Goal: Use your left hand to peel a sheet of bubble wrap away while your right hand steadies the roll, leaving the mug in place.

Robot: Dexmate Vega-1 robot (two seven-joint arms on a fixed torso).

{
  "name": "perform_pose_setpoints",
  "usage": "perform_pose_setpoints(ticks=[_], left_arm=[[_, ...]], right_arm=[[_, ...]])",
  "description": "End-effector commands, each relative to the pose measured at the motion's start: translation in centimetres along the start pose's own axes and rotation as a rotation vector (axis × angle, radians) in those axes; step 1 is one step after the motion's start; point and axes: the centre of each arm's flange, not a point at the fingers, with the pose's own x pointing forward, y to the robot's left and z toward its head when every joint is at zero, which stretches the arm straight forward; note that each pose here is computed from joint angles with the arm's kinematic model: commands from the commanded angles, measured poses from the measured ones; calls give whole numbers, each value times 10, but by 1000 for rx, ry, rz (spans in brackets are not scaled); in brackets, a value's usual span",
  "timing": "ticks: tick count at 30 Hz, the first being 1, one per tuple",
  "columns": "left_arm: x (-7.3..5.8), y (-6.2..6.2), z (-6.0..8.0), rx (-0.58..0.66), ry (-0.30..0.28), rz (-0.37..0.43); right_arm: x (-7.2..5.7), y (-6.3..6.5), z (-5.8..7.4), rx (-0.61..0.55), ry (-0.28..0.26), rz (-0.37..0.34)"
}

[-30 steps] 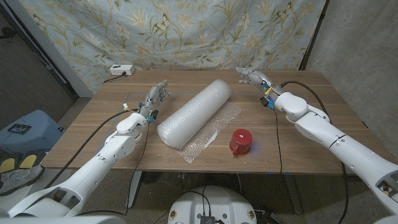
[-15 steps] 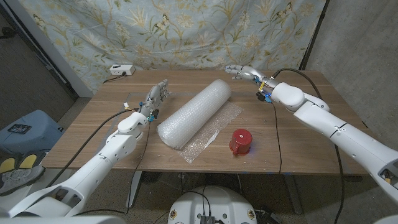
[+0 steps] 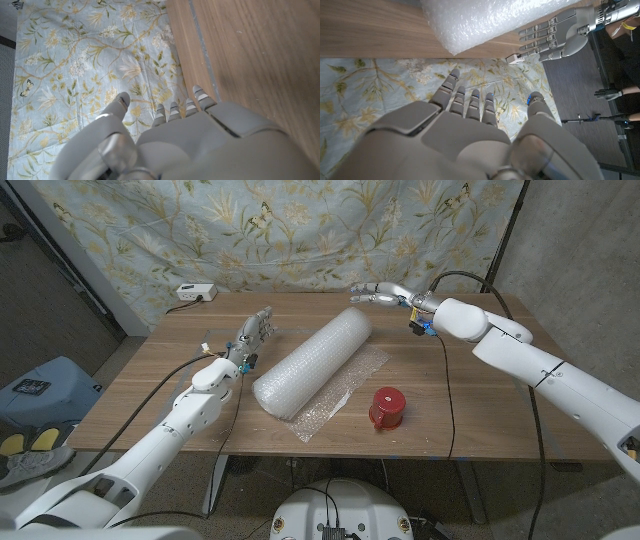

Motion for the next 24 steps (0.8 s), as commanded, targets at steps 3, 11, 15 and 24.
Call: perform_pose_setpoints(ticks=[3, 11, 15, 24], left_arm=[[0, 1, 0, -4, 20, -14], [-6, 6, -2, -8, 25, -6], [-8, 6, -4, -6, 29, -8], [-9, 4, -4, -5, 35, -14]], right_arm=[[9, 4, 32, -182, -19, 70], [14, 10, 50, -305, -42, 115], [14, 12, 58, -358, -58, 139], [19, 12, 75, -442, -74, 184]])
